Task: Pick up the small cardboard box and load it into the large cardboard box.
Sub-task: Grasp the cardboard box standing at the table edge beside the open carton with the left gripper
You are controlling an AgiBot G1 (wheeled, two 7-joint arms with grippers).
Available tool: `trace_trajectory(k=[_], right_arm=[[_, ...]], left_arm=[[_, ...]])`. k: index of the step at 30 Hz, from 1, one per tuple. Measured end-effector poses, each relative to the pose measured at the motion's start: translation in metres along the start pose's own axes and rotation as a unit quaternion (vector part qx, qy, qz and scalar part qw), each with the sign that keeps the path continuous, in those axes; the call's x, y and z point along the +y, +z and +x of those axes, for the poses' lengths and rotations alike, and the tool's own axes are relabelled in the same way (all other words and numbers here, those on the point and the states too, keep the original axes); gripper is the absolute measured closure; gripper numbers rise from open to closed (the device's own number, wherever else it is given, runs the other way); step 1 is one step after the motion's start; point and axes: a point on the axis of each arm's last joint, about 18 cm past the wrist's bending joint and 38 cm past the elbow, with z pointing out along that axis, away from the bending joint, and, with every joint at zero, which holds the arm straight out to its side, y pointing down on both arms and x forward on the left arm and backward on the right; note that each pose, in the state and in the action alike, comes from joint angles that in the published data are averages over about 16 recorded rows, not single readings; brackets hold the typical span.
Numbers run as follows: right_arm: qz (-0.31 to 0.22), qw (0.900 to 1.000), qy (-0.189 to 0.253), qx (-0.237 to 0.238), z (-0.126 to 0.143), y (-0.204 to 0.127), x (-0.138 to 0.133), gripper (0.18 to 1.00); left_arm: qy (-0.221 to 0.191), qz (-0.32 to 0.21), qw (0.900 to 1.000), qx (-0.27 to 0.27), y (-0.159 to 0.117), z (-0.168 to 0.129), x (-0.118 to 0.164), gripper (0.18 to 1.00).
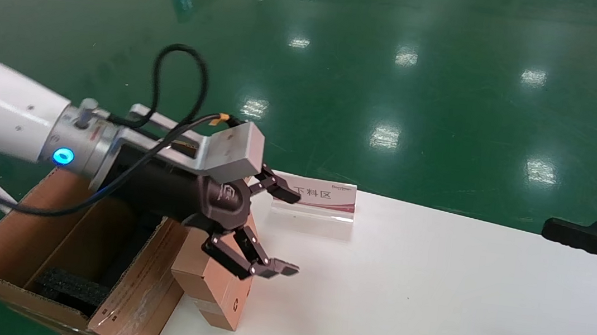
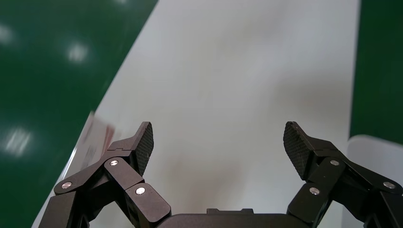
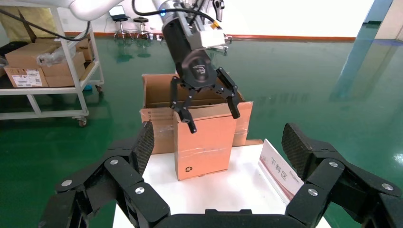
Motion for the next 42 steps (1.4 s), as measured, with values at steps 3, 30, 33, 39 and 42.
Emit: trace_trajectory(k=[3,30,33,39,42], right_arm=[[0.000,1.000,0.000,0.000,0.000,0.000,0.000,0.178],[0.000,1.000,0.000,0.000,0.000,0.000,0.000,0.178],[0.000,1.000,0.000,0.000,0.000,0.000,0.000,0.178],[0.000,1.000,0.000,0.000,0.000,0.000,0.000,0.178],[0.000,1.000,0.000,0.000,0.000,0.000,0.000,0.178]], left_arm=[[-0.014,-0.043,0.9988,-0.018,0.000,-0.010,-0.002,0.184],[-0.167,-0.212,0.9543,-0.130,-0.018,-0.043,-0.011,0.184],[-0.176,-0.223,0.9497,-0.132,-0.018,-0.042,-0.010,0.184],[-0.190,-0.242,0.9425,-0.131,-0.017,-0.039,-0.007,0.184],[-0.195,-0.250,0.9393,-0.130,-0.016,-0.038,-0.005,0.184]])
